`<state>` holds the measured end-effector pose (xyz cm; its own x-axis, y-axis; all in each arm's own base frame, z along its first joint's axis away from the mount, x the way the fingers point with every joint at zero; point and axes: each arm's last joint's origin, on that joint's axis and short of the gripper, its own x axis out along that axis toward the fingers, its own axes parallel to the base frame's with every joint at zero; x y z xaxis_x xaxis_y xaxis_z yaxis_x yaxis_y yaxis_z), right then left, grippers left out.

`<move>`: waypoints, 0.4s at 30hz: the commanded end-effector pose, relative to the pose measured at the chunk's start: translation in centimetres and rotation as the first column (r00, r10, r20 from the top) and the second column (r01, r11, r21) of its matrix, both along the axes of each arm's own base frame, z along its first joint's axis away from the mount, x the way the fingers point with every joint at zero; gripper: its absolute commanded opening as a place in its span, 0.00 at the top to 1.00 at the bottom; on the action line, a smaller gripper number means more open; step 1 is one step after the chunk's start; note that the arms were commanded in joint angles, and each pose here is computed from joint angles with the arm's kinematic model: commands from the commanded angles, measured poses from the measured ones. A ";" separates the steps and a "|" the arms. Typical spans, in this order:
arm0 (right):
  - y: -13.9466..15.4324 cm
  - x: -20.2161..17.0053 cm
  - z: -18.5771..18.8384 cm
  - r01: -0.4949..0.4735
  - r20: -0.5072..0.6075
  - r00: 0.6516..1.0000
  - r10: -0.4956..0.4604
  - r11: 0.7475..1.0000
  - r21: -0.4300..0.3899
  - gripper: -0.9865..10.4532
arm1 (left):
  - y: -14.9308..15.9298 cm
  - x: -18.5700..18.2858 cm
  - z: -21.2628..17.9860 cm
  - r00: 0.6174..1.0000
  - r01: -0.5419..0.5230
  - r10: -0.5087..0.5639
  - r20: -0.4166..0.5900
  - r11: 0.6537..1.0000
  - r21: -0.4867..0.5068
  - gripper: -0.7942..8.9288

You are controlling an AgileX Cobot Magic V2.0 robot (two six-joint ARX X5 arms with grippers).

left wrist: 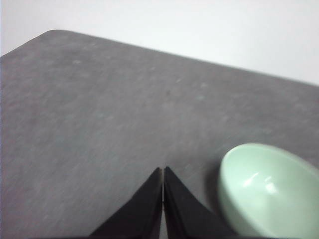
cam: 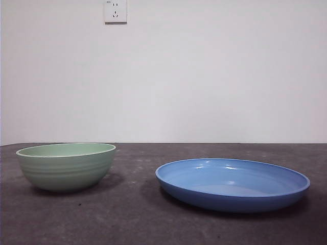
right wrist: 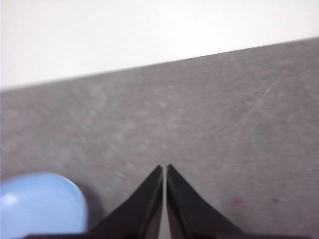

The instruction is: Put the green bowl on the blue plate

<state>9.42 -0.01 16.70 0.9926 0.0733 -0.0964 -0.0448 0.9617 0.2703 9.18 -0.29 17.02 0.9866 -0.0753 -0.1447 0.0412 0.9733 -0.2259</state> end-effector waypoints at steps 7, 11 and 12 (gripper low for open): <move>0.4 -1.4 6.3 -0.095 0.045 0.995 0.087 0.972 0.215 0.91 | -0.6 -0.4 6.4 0.992 0.118 -0.113 0.046 0.985 -0.124 0.91; 0.8 -1.5 9.0 -0.170 -0.010 0.984 0.177 0.959 0.225 0.91 | -0.9 0.1 9.2 0.982 0.187 -0.190 -0.007 0.973 -0.135 0.91; 0.9 -1.5 9.6 -0.193 -0.025 0.979 0.203 0.954 0.230 0.91 | -1.0 0.2 10.0 0.977 0.208 -0.212 -0.016 0.968 -0.138 0.91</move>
